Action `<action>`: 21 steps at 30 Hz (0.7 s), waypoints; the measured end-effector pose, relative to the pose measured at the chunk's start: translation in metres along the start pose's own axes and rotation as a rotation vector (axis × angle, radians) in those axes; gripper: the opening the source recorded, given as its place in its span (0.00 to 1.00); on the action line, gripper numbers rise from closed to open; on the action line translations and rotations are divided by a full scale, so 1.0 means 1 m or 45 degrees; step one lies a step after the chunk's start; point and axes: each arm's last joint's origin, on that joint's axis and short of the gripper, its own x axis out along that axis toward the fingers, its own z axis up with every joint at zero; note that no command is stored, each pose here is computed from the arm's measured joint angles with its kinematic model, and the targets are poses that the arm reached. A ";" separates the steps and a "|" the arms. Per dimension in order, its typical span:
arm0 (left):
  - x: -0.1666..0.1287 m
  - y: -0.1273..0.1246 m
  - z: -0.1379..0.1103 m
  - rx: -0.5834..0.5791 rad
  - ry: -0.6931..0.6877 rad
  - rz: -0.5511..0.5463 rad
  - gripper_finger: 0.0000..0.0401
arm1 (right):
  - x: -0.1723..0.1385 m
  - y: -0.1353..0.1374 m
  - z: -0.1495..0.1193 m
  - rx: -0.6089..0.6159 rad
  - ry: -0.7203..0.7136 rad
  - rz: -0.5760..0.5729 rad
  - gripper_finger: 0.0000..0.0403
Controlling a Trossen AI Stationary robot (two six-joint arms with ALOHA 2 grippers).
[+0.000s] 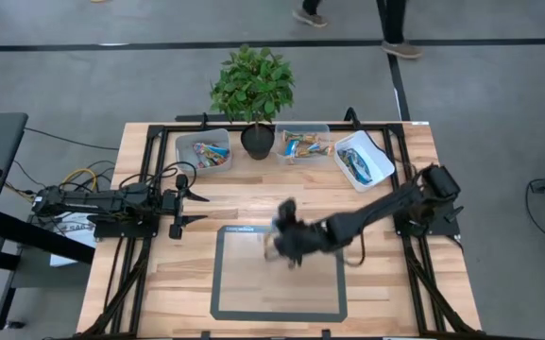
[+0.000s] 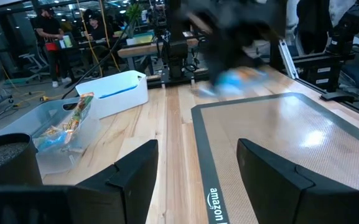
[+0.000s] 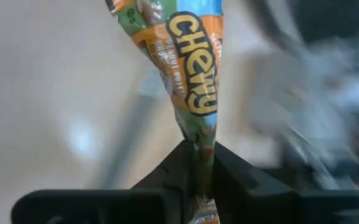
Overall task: Pick and place Granola Bars by type
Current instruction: Put the yellow granola bar into the transparent bin
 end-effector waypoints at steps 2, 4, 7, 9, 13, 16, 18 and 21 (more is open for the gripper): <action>0.000 0.000 0.000 0.000 0.000 0.000 0.53 | -0.001 -0.024 -0.009 0.123 0.074 -0.170 0.11; 0.000 0.000 0.000 0.000 0.000 0.000 0.53 | -0.001 -0.049 -0.020 0.234 0.153 -0.322 0.10; 0.000 0.000 0.000 0.000 0.000 0.000 0.53 | 0.000 -0.084 -0.043 0.381 0.277 -0.493 0.08; 0.000 0.000 0.000 0.000 0.000 0.000 0.53 | 0.004 -0.104 -0.061 0.438 0.356 -0.552 0.07; 0.000 0.000 0.000 0.000 0.000 0.000 0.53 | 0.020 -0.131 -0.101 0.492 0.543 -0.585 0.06; 0.000 0.000 0.000 0.000 0.000 0.000 0.53 | 0.030 -0.145 -0.130 0.511 0.649 -0.544 0.06; 0.000 0.000 0.000 0.000 0.000 0.000 0.53 | 0.042 -0.150 -0.146 0.510 0.696 -0.479 0.07; 0.000 0.000 0.000 0.000 0.001 0.000 0.53 | 0.055 -0.156 -0.170 0.547 0.745 -0.407 0.09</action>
